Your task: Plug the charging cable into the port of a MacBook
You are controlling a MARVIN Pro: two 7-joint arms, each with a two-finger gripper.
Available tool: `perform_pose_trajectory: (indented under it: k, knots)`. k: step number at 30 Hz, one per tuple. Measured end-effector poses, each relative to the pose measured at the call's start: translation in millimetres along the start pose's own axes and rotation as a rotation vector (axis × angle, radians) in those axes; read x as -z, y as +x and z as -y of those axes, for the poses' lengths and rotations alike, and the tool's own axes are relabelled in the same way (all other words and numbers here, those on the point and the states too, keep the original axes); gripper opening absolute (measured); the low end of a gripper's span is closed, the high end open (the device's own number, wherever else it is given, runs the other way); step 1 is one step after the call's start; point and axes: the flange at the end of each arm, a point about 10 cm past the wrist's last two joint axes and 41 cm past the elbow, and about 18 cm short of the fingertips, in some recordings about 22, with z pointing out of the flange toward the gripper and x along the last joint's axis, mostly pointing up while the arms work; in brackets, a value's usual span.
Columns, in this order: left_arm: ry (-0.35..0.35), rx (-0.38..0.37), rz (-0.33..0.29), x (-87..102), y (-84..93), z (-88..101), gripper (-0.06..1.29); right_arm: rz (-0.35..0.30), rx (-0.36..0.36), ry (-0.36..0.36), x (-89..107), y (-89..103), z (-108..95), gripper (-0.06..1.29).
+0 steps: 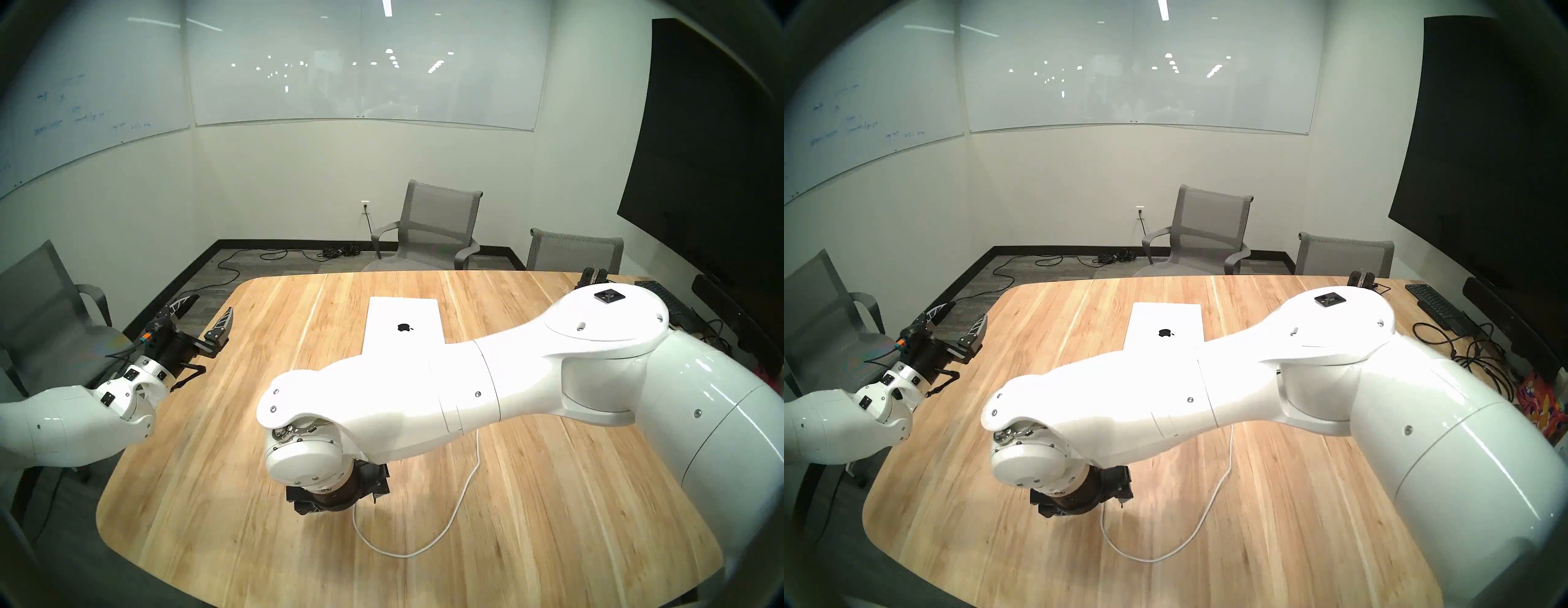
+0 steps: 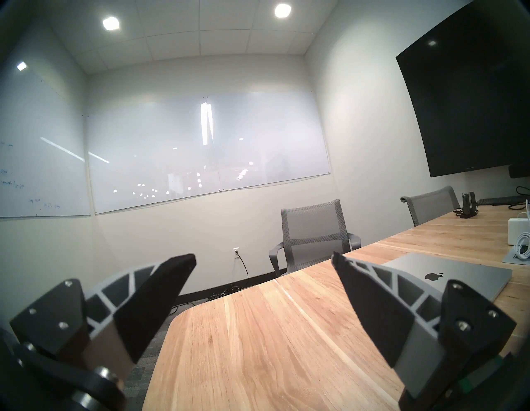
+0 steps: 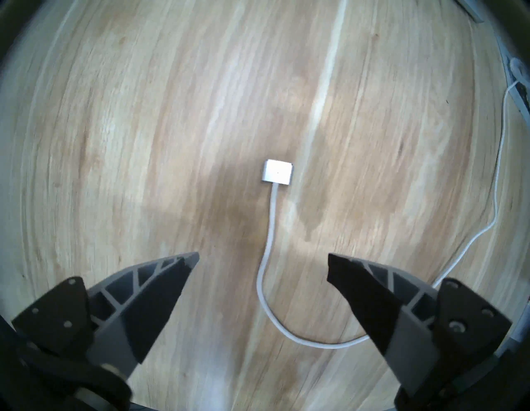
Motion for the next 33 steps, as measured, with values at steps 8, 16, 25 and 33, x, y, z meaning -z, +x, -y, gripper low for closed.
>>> perform_pose_trajectory:
  k: [8,16,25,33]
  knots:
    - [0.0,0.0,0.0,0.0,0.0,0.0,1.27,0.0,-0.006,0.008,-2.8,1.1,1.1,1.22]
    - [0.0,0.0,0.0,0.0,0.0,0.0,1.27,0.008,-0.01,0.03,-8.7,3.4,1.6,1.22]
    - [0.0,0.0,0.0,0.0,0.0,0.0,1.27,0.012,-0.015,0.059,-14.1,6.5,-2.0,1.22]
    - [0.0,0.0,0.0,0.0,0.0,0.0,1.27,0.01,-0.011,0.076,-15.7,6.1,-4.3,1.22]
